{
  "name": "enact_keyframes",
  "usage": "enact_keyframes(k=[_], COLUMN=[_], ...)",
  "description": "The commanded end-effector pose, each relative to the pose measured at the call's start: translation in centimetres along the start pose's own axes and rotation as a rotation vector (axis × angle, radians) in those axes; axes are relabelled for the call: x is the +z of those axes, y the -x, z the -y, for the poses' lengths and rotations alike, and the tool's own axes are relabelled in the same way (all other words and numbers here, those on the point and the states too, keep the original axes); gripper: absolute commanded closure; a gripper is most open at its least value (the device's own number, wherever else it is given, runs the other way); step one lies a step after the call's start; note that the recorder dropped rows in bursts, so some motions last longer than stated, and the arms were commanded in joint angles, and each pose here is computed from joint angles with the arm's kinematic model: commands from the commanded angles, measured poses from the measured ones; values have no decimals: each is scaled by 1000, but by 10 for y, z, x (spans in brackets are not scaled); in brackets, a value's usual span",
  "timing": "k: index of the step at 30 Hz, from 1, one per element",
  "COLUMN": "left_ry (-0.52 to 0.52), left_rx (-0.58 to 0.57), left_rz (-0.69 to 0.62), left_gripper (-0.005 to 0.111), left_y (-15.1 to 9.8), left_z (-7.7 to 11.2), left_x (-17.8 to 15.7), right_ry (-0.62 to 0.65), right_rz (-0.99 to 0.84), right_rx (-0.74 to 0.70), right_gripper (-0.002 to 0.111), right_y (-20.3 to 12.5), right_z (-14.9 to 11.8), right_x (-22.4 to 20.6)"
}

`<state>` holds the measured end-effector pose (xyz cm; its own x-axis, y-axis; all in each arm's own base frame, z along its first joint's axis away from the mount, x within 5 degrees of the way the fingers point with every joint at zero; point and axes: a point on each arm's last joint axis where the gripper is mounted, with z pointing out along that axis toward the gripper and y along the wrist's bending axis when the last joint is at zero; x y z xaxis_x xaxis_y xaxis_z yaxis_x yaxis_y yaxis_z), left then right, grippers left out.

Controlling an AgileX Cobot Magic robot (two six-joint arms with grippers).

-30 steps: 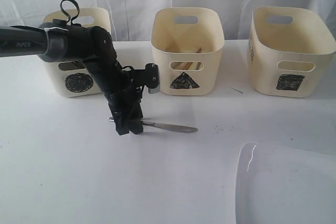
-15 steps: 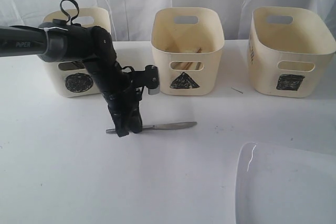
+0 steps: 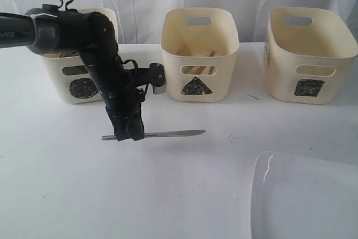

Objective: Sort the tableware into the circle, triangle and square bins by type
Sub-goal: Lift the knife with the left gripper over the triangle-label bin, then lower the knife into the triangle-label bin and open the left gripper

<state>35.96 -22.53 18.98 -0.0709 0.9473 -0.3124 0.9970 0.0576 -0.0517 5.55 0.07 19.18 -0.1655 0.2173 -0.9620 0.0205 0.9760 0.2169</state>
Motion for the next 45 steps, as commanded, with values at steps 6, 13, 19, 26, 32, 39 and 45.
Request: enact_keyframes(k=[6,13,19,26,32,39,45], left_ry=[25,234,463,623,657,734,791], left_rx=[-44,-39,-32,-13,16,28,24], left_rz=[79,255,414,522,564,618,655], left_gripper=[107,107,107,107,107,107,107], left_y=[14,36,60,85,109,123,131], left_z=[18,29,21,10,-2,-20,-35], left_x=[-39,-92,-103,-93,-85,-88,-80], right_ry=[-2,-2,-2,-2,-2,-2,-2], right_rz=[9,9,9,9,9,9,9], right_rx=[2,2,2,2,2,2,2], right_gripper=[108,108,108,108,108,108,108], right_y=[-1,-1,-1,-1,-1,-1,-1], right_z=[0,0,0,0,0,0,0], right_x=[0,0,0,0,0,0,0])
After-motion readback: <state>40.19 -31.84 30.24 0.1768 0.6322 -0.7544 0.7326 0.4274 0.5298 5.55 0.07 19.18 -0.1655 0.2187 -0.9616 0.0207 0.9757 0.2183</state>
